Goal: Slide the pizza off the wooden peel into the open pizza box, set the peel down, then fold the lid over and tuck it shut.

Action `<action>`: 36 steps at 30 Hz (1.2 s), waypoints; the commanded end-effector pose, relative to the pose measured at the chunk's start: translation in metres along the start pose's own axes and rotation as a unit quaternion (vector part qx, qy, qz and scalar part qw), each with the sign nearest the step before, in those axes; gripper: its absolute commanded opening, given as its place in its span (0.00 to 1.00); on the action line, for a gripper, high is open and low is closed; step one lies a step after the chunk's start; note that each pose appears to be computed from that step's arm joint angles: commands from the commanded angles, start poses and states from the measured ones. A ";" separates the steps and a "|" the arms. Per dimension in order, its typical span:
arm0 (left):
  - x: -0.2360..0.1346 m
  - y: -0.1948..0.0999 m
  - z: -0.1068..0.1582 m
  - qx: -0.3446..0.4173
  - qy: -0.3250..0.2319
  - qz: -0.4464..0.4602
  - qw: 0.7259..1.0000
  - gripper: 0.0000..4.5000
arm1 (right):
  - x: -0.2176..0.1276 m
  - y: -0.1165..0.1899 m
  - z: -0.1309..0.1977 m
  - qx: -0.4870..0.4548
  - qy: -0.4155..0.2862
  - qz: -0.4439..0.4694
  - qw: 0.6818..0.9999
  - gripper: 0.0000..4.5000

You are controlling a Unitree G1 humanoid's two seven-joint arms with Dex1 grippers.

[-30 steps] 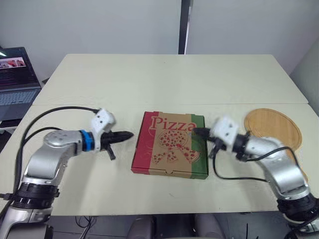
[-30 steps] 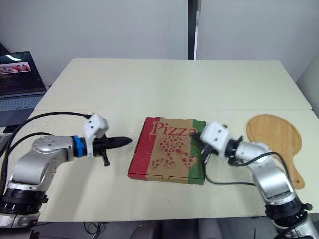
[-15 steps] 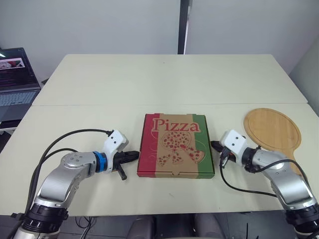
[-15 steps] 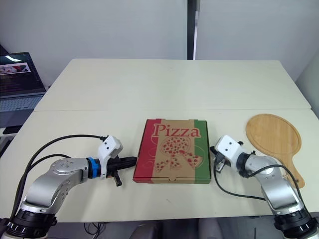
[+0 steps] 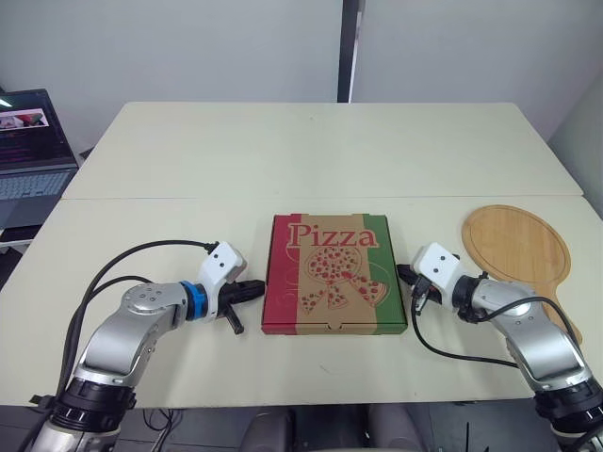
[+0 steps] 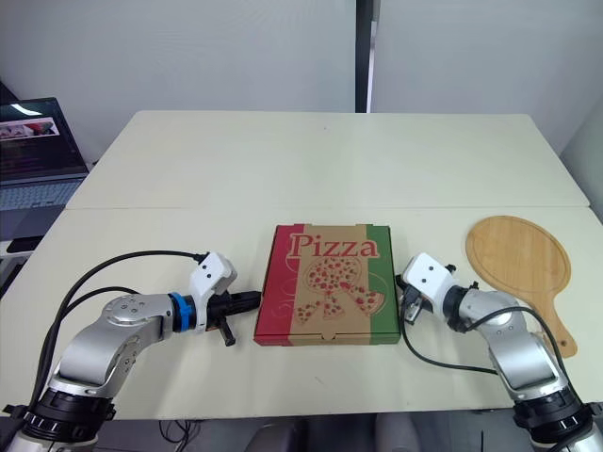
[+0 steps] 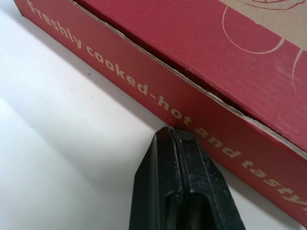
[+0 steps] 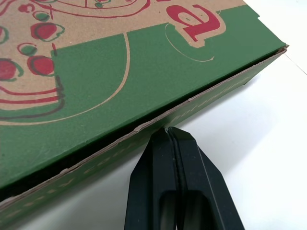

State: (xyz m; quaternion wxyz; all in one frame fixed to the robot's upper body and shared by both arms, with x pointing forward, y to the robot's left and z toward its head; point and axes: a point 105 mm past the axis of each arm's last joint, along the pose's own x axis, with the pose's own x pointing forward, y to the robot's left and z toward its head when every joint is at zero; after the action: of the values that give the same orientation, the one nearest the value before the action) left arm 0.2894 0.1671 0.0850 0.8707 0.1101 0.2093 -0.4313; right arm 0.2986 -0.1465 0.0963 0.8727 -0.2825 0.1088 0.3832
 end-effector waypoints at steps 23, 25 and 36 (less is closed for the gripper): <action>-0.065 0.039 -0.006 0.036 0.008 0.096 0.995 0.00 | -0.063 -0.046 -0.003 -0.014 -0.001 -0.072 0.997 0.01; -0.084 0.044 -0.017 0.052 0.034 0.126 0.990 0.00 | -0.081 -0.057 -0.010 -0.019 0.009 -0.083 0.996 0.01; -0.165 0.077 -0.043 0.051 0.073 0.231 0.969 0.00 | -0.191 -0.111 -0.068 0.011 0.136 -0.138 0.981 0.01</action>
State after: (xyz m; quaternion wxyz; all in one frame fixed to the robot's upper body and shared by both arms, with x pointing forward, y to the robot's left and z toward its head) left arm 0.2466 0.3416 0.1085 0.9182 0.2171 0.2413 -0.2271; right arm 0.2520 -0.3540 0.1507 0.8963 -0.3226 0.2037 0.2260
